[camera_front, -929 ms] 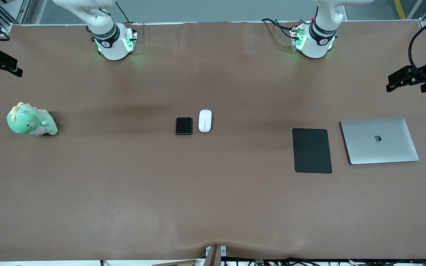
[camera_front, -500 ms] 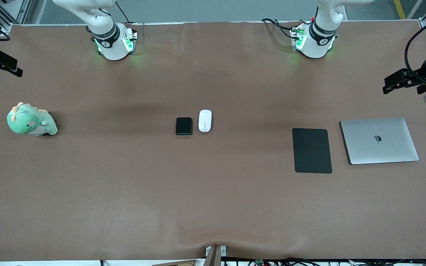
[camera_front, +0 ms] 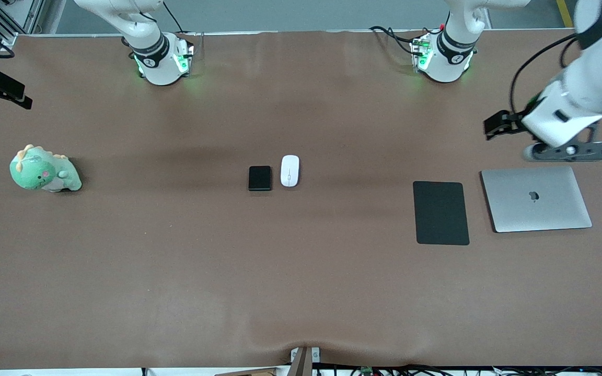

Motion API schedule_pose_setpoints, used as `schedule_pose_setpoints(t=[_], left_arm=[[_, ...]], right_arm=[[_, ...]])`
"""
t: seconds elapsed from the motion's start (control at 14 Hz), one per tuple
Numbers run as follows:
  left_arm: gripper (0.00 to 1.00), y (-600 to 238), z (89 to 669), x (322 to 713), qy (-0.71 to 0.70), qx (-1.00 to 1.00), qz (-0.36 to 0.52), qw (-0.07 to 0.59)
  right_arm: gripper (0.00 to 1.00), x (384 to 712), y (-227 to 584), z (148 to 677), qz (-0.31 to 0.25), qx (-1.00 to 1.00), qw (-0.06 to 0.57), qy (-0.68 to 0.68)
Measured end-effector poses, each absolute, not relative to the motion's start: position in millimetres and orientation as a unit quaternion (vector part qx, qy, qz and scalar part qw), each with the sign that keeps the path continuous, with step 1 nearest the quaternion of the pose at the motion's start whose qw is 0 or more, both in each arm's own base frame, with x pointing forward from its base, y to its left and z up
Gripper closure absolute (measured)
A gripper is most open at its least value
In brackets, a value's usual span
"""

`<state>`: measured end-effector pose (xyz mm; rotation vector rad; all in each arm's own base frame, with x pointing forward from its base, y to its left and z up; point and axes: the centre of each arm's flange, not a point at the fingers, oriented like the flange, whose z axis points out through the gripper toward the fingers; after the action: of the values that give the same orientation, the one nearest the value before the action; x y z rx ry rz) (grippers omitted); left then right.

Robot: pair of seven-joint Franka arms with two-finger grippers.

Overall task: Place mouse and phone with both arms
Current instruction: 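Move the left gripper toward the white mouse, then lower the left gripper over the white mouse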

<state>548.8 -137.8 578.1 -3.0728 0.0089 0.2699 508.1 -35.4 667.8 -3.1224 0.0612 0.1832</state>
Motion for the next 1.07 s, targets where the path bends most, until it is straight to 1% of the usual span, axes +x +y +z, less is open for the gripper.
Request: schedule_pose_setpoints(t=[0.14,0.43,0.64,0.86,1.07], left_arm=[[0.00,-177,560,546,-0.014,-0.994,0.099,0.040],[0.00,-216,546,539,-0.024,-0.993,0.106,0.051],[0.00,-257,533,534,-0.026,-0.994,0.099,0.038],[0.00,-307,508,528,-0.031,-0.995,0.090,0.034],[0.00,-367,474,508,-0.050,-0.994,0.089,0.044]], right_arm=[[0.00,509,-34,668,0.057,-0.998,0.007,0.018],[0.00,509,-30,668,0.055,-0.998,0.011,0.014],[0.00,510,-30,668,0.056,-0.998,0.011,0.014],[0.00,510,-30,667,0.056,-0.998,0.011,0.014],[0.00,510,-30,667,0.056,-0.998,0.011,0.015]])
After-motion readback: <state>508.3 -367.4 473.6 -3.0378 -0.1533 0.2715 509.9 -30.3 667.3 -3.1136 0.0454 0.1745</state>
